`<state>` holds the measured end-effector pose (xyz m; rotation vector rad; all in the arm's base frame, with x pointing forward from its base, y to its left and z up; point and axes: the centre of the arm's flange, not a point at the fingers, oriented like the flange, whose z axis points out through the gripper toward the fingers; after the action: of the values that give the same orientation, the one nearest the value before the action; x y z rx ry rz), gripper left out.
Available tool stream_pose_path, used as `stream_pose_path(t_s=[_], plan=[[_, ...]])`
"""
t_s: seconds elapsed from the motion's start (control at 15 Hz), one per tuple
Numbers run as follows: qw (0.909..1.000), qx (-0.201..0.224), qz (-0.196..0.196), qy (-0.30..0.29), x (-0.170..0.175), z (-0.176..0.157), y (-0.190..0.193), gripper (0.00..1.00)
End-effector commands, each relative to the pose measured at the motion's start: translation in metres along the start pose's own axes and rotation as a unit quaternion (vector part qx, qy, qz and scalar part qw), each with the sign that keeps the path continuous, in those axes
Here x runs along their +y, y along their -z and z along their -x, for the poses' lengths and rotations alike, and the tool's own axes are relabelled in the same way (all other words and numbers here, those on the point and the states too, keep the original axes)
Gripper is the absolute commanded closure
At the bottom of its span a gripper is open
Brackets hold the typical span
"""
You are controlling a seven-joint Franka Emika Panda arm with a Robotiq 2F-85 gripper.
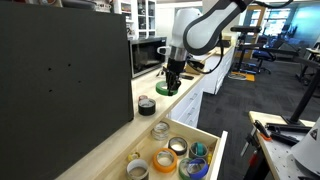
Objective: Put the green tape in the open drawer
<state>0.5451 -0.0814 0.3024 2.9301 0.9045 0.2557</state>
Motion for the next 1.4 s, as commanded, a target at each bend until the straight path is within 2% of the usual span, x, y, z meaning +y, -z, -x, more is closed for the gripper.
stream_pose_path(t_s=[0.0, 0.33, 0.6, 0.93, 1.33], plan=[[0.9978, -0.006, 0.0, -0.066, -0.056, 0.009, 0.032, 0.91], [0.9886, -0.006, -0.007, -0.15, -0.115, -0.001, 0.037, 0.9], [0.9819, -0.01, -0.01, -0.189, -0.151, -0.013, 0.029, 0.9], [0.9787, -0.026, -0.014, -0.203, -0.187, -0.027, -0.001, 0.9], [0.9828, -0.032, -0.024, -0.18, -0.216, -0.047, -0.044, 0.91]])
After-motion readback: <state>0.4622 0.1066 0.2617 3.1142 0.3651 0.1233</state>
